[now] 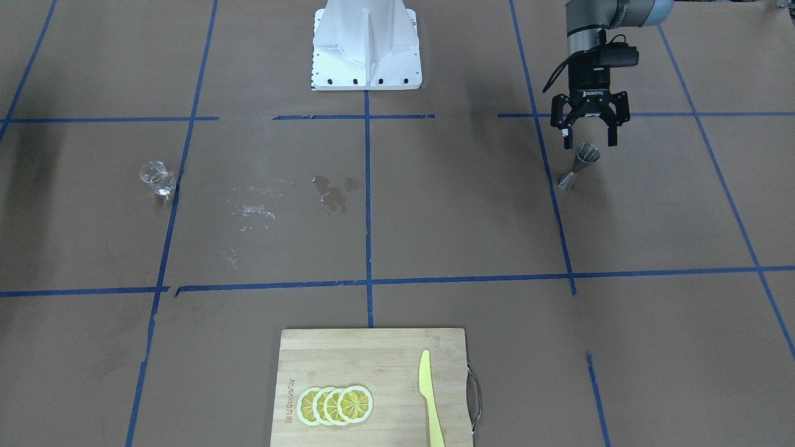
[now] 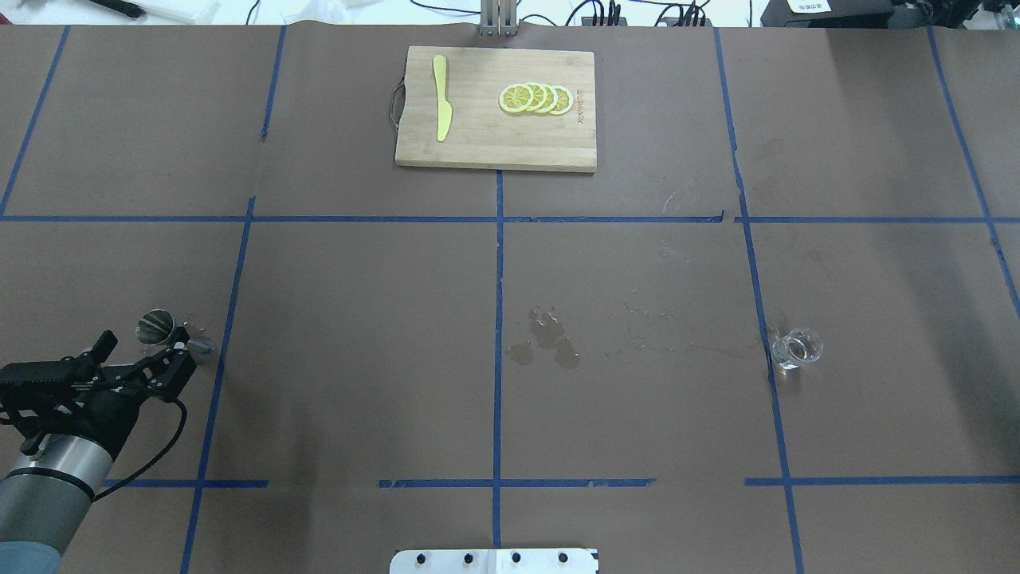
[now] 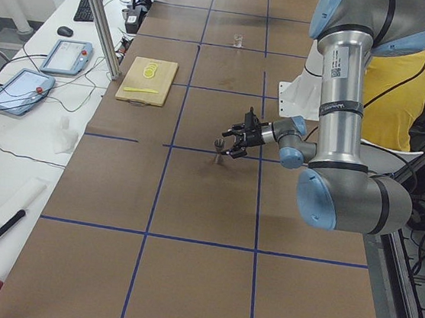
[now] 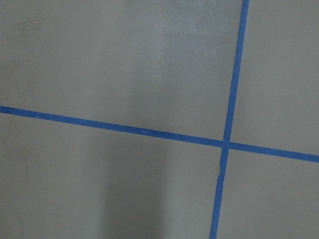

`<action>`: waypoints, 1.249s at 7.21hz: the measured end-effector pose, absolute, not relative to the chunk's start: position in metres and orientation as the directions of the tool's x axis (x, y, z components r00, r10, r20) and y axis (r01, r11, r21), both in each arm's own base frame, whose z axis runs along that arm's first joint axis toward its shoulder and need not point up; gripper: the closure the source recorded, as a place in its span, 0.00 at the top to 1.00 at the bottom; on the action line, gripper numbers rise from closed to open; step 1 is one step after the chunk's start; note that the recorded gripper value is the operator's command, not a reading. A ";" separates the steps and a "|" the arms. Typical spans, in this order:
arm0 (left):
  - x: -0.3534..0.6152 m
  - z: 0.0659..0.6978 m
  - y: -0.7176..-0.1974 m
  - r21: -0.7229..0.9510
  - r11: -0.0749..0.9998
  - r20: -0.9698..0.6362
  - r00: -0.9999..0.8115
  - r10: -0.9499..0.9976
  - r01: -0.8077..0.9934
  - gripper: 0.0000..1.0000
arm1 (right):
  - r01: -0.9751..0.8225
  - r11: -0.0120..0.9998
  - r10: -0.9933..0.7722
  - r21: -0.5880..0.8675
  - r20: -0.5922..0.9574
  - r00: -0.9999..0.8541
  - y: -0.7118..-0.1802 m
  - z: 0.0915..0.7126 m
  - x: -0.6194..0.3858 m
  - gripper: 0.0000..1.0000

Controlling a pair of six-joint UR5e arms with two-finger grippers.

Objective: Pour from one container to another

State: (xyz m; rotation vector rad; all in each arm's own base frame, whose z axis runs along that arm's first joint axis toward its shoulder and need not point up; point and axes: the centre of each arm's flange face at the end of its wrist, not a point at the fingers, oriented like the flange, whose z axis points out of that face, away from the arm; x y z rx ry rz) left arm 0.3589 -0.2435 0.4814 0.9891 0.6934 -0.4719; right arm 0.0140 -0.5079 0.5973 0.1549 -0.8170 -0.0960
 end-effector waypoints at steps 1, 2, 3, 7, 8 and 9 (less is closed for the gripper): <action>0.366 0.485 -0.243 0.595 0.478 -0.715 0.697 -0.051 0.646 0.99 | 0.026 0.985 -0.143 0.172 0.719 0.680 -0.507 0.599 0.014 1.00; 0.374 0.490 -0.244 0.601 0.475 -0.711 0.702 -0.051 0.643 0.99 | 0.026 0.985 -0.141 0.169 0.720 0.680 -0.506 0.600 0.014 1.00; 0.382 0.495 -0.244 0.606 0.472 -0.706 0.706 -0.051 0.641 0.99 | 0.026 0.985 -0.141 0.168 0.720 0.680 -0.506 0.600 0.014 1.00; 0.407 0.521 -0.247 0.608 0.457 -0.703 0.708 -0.072 0.649 0.90 | 0.026 0.986 -0.139 0.165 0.720 0.680 -0.505 0.602 0.014 1.00; 0.409 0.525 -0.247 0.610 0.456 -0.700 0.710 -0.073 0.648 0.86 | 0.026 0.986 -0.138 0.165 0.720 0.680 -0.505 0.602 0.014 1.00; 0.411 0.527 -0.247 0.611 0.456 -0.699 0.712 -0.074 0.647 0.85 | 0.026 0.986 -0.138 0.165 0.720 0.680 -0.505 0.602 0.014 1.00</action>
